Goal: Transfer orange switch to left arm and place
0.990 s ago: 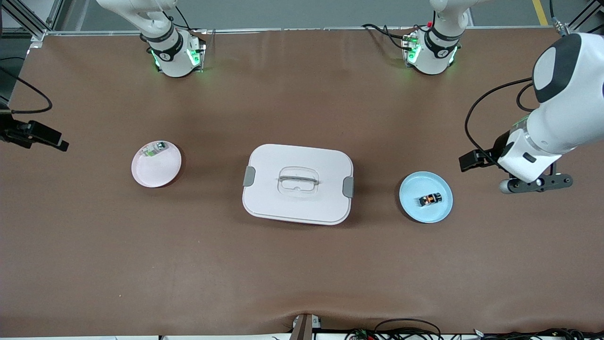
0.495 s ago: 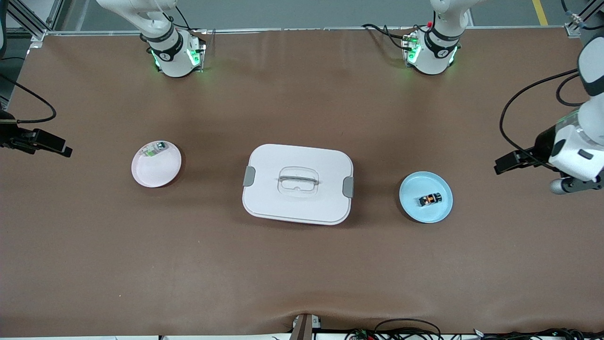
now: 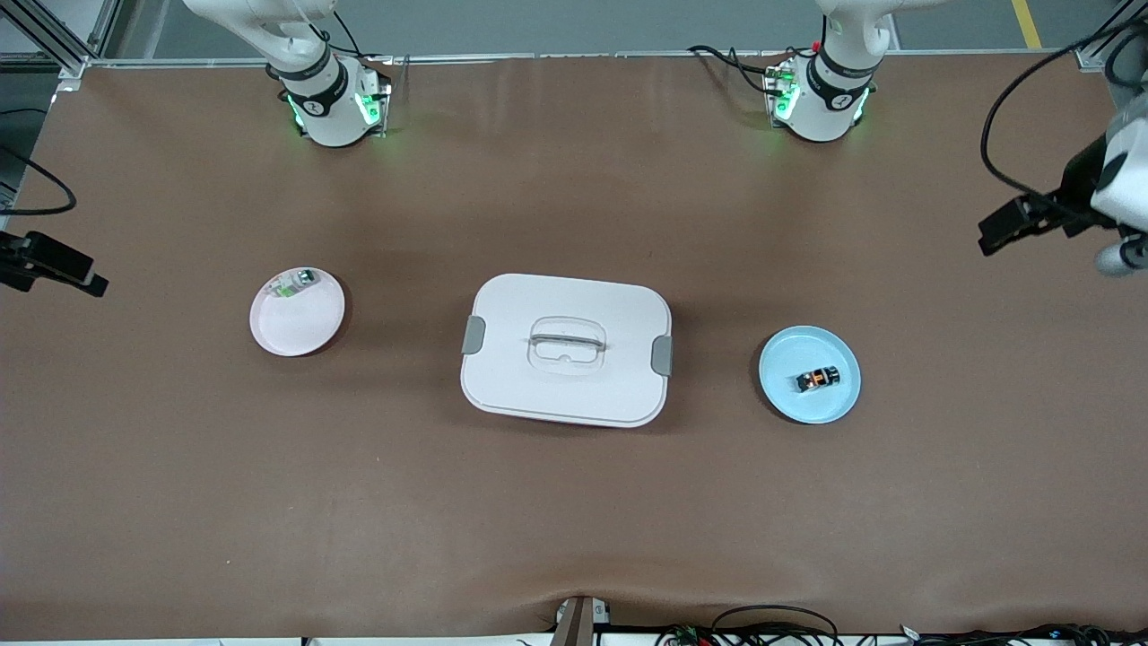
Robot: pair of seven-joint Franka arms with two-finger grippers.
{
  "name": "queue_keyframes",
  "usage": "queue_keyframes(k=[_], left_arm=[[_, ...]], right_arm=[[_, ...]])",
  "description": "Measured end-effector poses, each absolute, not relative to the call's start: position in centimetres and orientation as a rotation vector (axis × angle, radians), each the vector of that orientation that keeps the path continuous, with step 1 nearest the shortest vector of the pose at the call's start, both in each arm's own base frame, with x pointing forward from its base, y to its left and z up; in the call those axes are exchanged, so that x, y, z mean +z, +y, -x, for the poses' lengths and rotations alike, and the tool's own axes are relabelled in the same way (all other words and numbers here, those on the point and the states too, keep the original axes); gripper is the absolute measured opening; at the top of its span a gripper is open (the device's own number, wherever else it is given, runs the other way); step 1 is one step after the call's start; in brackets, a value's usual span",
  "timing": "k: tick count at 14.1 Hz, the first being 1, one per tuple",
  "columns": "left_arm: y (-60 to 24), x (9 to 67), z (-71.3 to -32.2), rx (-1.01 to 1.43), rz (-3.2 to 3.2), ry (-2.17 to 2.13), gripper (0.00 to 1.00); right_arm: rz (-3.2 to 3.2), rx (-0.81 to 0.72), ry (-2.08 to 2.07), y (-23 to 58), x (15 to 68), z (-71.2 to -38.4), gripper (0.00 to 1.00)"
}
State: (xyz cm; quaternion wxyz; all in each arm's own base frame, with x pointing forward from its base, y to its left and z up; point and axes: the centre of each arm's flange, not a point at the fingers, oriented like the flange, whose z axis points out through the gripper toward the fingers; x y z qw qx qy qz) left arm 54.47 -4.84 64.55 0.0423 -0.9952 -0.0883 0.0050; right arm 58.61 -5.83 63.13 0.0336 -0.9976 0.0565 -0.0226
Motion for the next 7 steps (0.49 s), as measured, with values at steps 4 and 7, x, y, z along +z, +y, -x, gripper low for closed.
queue_keyframes(k=[4,7], left_arm=[[-5.7,66.0,-52.9,-0.018,3.047,-0.227,1.00],[-4.3,66.1,-52.8,-0.016,3.051,-0.207,1.00]], right_arm=[[3.126,-0.030,0.172,-6.2,63.4,-58.2,1.00],[3.129,-0.037,0.165,-6.0,63.6,-58.2,1.00]])
